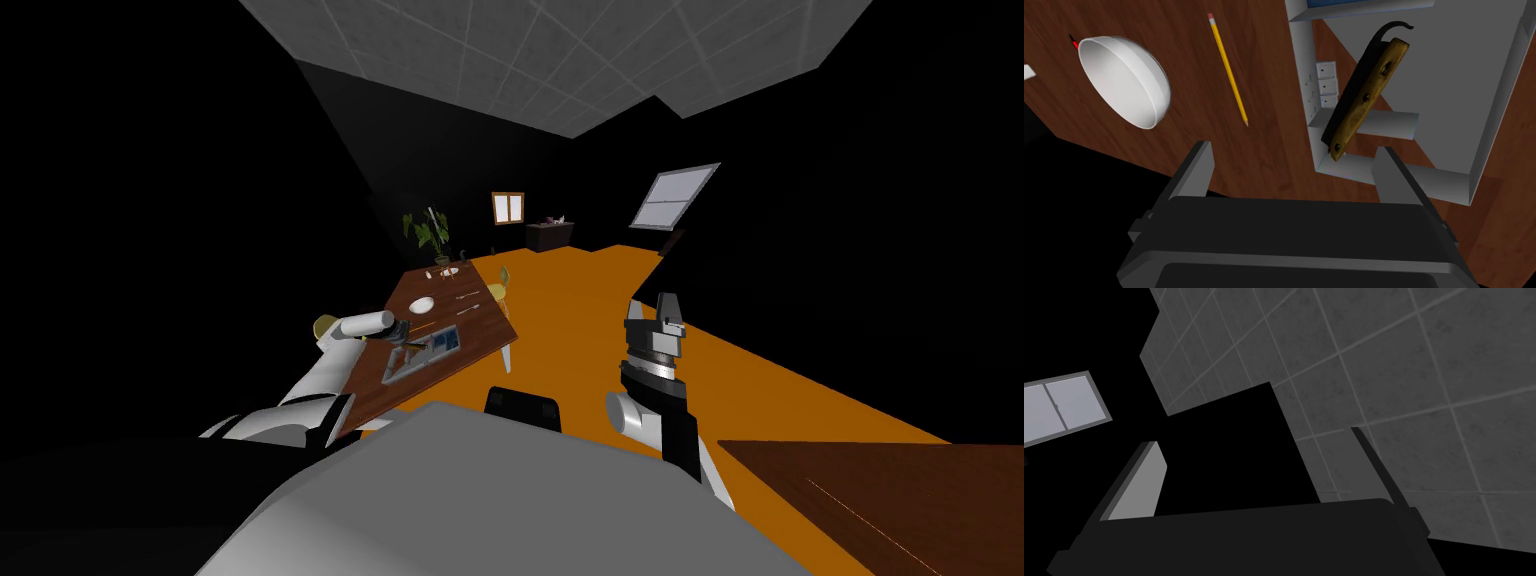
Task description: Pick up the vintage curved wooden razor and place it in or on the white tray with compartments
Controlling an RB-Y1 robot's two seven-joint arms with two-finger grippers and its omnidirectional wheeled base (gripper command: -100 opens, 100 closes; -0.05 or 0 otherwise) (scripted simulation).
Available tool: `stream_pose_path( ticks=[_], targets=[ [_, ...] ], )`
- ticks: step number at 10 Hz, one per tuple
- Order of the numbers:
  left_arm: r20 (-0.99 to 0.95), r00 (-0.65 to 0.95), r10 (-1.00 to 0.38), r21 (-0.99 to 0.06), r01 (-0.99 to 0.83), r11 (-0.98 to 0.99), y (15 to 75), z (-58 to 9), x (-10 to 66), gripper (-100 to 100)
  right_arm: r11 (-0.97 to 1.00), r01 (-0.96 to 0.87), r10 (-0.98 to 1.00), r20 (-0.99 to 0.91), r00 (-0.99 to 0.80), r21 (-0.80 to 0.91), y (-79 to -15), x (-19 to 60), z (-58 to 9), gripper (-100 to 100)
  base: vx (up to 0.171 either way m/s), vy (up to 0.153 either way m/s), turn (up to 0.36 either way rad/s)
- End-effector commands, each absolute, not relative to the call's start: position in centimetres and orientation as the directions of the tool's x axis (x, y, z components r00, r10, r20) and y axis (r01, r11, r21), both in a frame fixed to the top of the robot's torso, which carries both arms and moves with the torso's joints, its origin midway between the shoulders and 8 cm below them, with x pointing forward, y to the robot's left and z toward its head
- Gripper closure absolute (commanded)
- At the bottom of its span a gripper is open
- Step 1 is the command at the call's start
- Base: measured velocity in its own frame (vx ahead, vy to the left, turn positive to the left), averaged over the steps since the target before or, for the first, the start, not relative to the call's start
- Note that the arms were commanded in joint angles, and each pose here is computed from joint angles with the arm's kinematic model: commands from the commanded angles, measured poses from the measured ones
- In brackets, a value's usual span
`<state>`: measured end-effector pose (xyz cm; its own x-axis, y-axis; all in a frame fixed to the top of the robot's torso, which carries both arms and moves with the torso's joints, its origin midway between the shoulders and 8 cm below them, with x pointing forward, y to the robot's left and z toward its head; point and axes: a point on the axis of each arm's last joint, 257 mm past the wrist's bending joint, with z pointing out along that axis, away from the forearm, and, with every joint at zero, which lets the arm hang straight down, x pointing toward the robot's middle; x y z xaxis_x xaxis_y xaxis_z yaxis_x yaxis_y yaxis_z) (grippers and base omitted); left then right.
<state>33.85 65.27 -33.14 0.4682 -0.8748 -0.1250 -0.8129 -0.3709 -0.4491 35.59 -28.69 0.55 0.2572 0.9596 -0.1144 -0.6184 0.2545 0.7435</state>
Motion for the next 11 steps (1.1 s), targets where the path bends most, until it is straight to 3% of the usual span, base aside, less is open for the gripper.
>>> stream_pose_path(
  ticks=[1, 11],
  targets=[
    [-0.139, 0.465, -0.874, -0.479, -0.804, -0.351, 65.9, -32.2, 33.9, -100, 0.254, -0.618, 0.96, -0.114, 0.257, 0.743, -28.7, 35.6, 0.5, 0, -0.052, 0.015, -0.338],
    [-0.116, 0.569, -0.814, -0.505, -0.74, -0.444, 68.9, -29.8, 30.3, -100, 0.255, -0.618, 0.96, -0.115, 0.257, 0.743, -28.7, 35.6, 0.5, 0, -0.043, 0.019, -0.128]
  ],
)
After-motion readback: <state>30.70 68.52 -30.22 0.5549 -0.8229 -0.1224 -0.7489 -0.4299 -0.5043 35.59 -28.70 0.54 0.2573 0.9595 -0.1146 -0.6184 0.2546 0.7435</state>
